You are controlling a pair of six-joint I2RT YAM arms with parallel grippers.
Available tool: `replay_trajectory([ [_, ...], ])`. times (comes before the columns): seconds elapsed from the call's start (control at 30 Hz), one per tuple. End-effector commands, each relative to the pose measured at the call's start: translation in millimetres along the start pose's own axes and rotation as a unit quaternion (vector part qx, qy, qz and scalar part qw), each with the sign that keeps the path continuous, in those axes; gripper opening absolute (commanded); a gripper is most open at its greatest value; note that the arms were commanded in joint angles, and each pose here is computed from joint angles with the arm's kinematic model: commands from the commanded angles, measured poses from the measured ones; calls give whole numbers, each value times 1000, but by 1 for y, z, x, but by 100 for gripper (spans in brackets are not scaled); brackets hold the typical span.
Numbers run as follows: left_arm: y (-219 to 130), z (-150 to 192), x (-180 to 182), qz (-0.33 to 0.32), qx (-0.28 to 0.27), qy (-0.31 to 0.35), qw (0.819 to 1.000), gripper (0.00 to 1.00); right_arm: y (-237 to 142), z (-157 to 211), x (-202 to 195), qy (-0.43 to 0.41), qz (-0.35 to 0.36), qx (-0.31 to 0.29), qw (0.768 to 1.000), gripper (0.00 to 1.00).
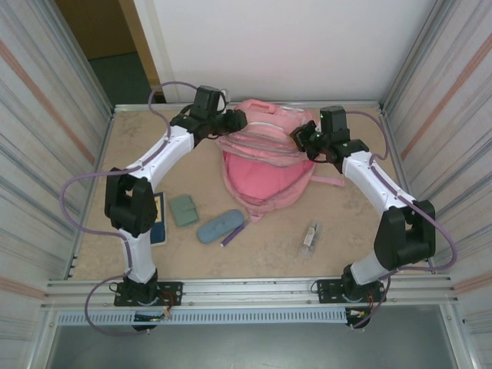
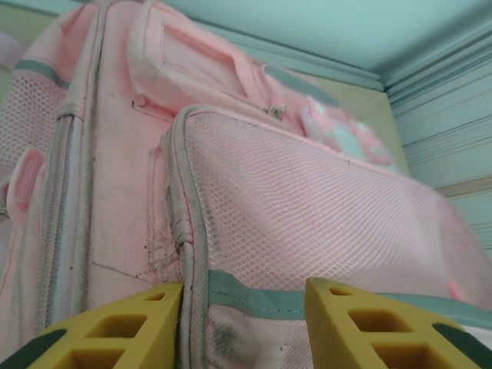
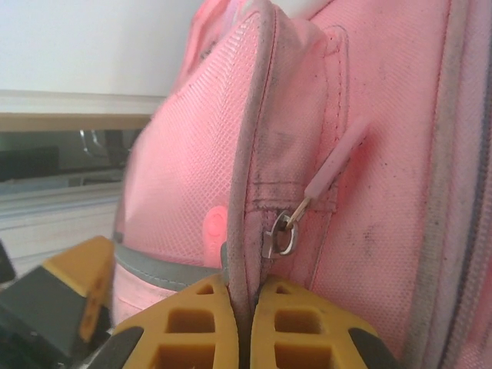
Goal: Pack the student bag
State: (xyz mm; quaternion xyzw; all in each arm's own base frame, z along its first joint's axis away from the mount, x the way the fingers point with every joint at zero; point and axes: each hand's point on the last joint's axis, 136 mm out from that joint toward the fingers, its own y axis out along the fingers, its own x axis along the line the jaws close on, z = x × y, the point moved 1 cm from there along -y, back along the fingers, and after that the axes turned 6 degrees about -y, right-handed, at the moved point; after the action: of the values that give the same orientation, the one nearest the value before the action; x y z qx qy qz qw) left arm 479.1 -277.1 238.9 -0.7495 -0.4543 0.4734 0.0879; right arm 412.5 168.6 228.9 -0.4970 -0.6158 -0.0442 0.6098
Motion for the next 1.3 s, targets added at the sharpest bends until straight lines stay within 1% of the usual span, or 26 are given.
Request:
replay_trajectory([
  [0.0, -4, 22, -44, 96, 28, 16, 995, 43, -2, 34, 10, -56, -24, 41, 997, 5],
  [0.1, 4, 40, -21, 76, 44, 1, 996, 43, 4, 41, -17, -58, 18, 47, 997, 6],
  [0.17, 4, 48, -13, 73, 53, -3, 996, 43, 7, 46, -31, -56, 32, 50, 997, 7],
  [0.3, 2, 55, 5, 51, 57, 1, 997, 44, 16, 57, -54, -69, 57, 75, 993, 10],
  [0.37, 3, 58, 17, 36, 66, -9, 997, 45, 19, 55, -63, -93, 77, 90, 989, 11],
  [0.43, 2, 57, 25, 38, 78, -23, 996, 45, 21, 49, -69, -115, 92, 99, 984, 12],
  [0.5, -4, 55, 36, 27, 77, -27, 996, 46, 26, 42, -71, -120, 84, 116, 982, 18],
  [0.53, -8, 54, 42, 15, 74, -24, 997, 46, 30, 40, -70, -117, 73, 130, 982, 28],
  [0.57, -15, 51, 48, -1, 68, -16, 998, 47, 32, 39, -68, -114, 63, 141, 981, 34],
  [0.63, -31, 48, 63, -47, 61, -7, 997, 48, 37, 38, -68, -120, 60, 145, 980, 37],
  [0.7, -48, 46, 78, -95, 53, 1, 994, 50, 38, 34, -67, -137, 69, 128, 980, 40],
  [0.77, -68, 51, 101, -161, 48, 5, 986, 53, 34, 23, -67, -151, 82, 97, 980, 43],
  [0.87, -94, 67, 136, -245, 58, 0, 968, 59, 21, 7, -66, -176, 100, 40, 979, 44],
  [0.97, -113, 84, 164, -275, 86, -41, 957, 59, 5, -6, -65, -224, 120, -17, 967, 48],
  [1.07, -133, 101, 190, -306, 101, -94, 942, 58, -7, -10, -62, -265, 137, -48, 953, 49],
  [1.13, -145, 115, 203, -329, 105, -116, 931, 58, -9, -4, -58, -290, 137, -55, 945, 50],
  [1.2, -156, 133, 218, -342, 113, -150, 921, 58, -8, 13, -47, -328, 121, -44, 936, 50],
  [1.27, -164, 155, 235, -333, 127, -220, 908, 58, -3, 45, -33, -379, 98, -8, 920, 51],
])
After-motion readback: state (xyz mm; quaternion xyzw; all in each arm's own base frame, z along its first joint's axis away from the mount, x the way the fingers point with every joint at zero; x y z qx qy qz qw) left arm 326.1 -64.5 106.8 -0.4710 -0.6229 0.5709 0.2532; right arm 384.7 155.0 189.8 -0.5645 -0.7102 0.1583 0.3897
